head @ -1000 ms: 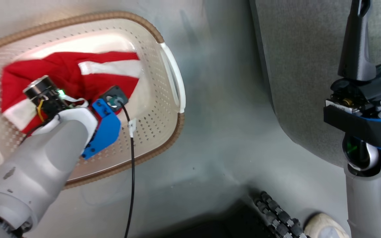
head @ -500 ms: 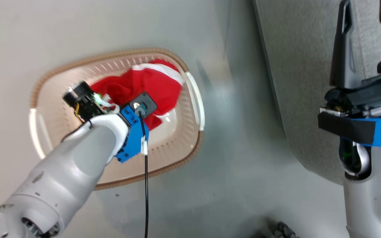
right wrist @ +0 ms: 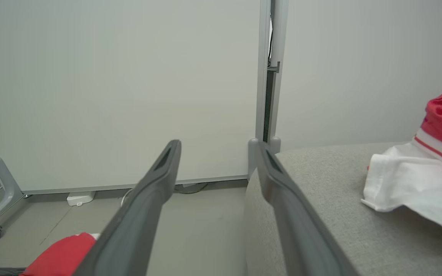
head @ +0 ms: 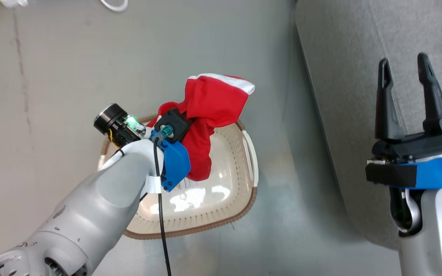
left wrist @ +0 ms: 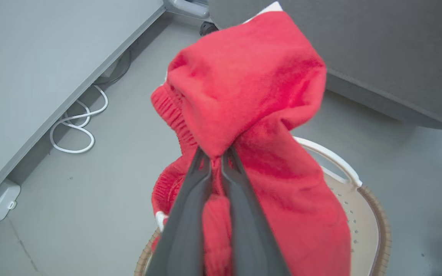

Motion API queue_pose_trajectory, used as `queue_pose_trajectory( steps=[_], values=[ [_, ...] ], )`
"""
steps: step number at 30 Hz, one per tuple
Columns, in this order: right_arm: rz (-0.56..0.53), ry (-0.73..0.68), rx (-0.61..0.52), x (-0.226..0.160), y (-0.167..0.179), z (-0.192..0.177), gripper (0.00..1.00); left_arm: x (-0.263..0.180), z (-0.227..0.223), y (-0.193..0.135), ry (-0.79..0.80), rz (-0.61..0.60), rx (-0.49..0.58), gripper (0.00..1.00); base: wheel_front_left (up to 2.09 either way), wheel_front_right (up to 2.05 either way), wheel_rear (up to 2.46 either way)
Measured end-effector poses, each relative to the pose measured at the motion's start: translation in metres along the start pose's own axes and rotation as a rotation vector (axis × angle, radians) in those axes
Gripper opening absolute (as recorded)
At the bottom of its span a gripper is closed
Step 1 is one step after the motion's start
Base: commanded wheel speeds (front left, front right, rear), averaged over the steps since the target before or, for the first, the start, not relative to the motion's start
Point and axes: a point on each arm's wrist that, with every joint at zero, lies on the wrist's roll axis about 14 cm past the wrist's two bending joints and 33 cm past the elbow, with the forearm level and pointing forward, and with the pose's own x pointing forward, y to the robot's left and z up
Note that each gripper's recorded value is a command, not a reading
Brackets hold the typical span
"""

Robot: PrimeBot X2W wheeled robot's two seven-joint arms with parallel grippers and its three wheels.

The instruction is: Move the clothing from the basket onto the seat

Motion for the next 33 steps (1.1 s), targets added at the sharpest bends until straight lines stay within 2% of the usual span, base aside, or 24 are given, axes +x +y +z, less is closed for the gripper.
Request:
queue_pose_trajectory(
  steps=[13, 26, 33],
  values=[
    [0.012, -0.068, 0.034, -0.031, 0.011, 0.049, 1.00, -0.069, 0.117, 0.028, -0.319, 0.166, -0.067, 0.00, 0.00, 0.00, 0.00],
    [0.019, -0.076, 0.065, -0.081, 0.019, 0.069, 1.00, -0.132, 0.183, 0.002, -0.542, 0.214, -0.043, 0.00, 0.00, 0.00, 0.00],
    [0.027, -0.089, 0.087, -0.098, 0.024, 0.077, 1.00, -0.155, 0.196, -0.016, -0.601, 0.218, -0.017, 0.00, 0.00, 0.00, 0.00]
  ],
)
